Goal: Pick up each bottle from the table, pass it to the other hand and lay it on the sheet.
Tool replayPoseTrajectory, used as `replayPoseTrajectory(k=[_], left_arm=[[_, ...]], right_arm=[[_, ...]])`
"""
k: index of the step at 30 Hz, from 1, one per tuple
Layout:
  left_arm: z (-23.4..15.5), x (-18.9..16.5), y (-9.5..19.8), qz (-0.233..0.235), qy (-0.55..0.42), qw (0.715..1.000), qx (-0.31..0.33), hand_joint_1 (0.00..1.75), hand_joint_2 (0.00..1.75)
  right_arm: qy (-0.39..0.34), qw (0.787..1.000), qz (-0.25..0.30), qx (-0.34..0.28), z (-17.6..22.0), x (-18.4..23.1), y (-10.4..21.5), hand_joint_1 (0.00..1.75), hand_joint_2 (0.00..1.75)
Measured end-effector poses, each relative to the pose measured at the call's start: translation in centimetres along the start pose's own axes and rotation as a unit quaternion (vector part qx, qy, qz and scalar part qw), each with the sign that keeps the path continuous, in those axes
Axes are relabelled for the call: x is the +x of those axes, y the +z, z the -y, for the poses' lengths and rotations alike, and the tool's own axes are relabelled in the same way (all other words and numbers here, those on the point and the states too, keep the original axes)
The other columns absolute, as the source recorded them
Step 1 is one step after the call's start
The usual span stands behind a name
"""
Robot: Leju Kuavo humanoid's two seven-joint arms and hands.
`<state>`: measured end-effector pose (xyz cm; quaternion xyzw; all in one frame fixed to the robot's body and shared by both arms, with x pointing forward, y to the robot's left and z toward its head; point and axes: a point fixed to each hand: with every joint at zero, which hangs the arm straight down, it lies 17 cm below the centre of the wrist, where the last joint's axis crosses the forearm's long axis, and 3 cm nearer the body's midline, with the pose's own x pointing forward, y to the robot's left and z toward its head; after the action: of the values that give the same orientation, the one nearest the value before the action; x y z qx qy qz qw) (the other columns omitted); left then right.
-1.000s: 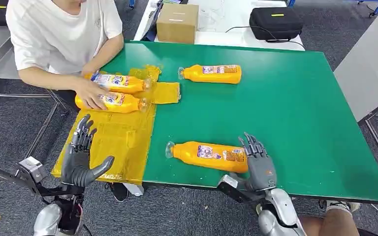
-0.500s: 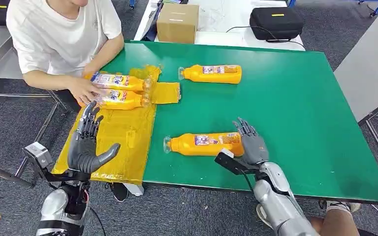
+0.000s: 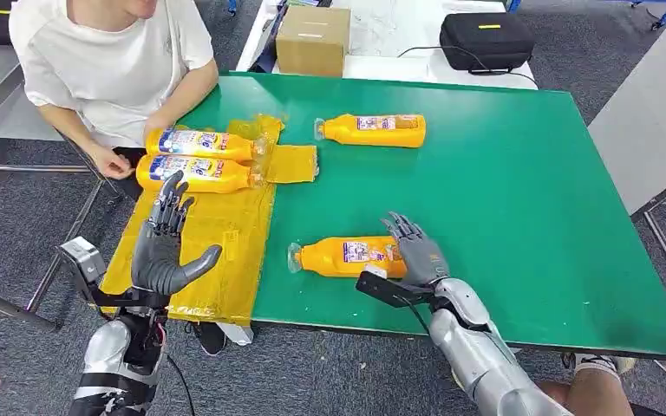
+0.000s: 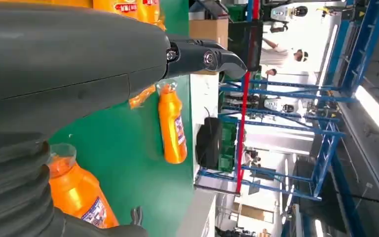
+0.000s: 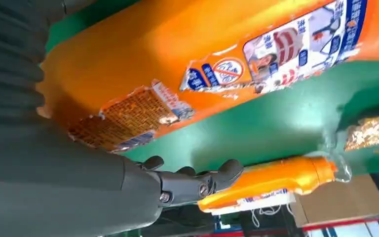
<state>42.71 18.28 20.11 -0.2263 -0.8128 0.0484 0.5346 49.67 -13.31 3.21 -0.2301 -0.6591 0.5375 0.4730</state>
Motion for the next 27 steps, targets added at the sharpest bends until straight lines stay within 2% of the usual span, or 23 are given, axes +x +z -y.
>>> replayPoseTrajectory(k=[5,12,16,17,18,27], left_arm=[[0.1,-0.1,0.1,-0.001,0.001,1.000,-0.001,0.00,1.75],[0.0,-0.1,0.2,0.000,0.000,1.000,0.000,0.00,1.75],[-0.2,-0.1,0.2,0.001,-0.001,1.000,0.002,0.00,1.75],[-0.2,-0.1,0.2,0.001,-0.002,1.000,0.002,0.00,1.75],[-0.3,-0.1,0.2,0.000,-0.003,1.000,0.004,0.00,1.75],[-1.0,-0.5,1.1,-0.006,-0.009,1.000,0.013,0.00,1.75]], right_arm=[[0.017,0.999,-0.016,0.035,-0.8,-0.3,-0.6,0.00,1.75],[0.027,0.998,-0.018,0.050,-1.1,-0.5,-0.9,0.00,1.75],[0.036,0.996,-0.039,0.068,-1.5,-1.3,-0.9,0.00,1.75],[0.043,0.995,-0.048,0.076,-1.6,-1.7,-0.9,1.50,1.75],[0.046,0.994,-0.056,0.084,-1.6,-2.0,-1.0,1.71,1.75],[0.069,0.979,-0.107,0.158,-2.5,-3.9,-1.1,1.75,1.75]])
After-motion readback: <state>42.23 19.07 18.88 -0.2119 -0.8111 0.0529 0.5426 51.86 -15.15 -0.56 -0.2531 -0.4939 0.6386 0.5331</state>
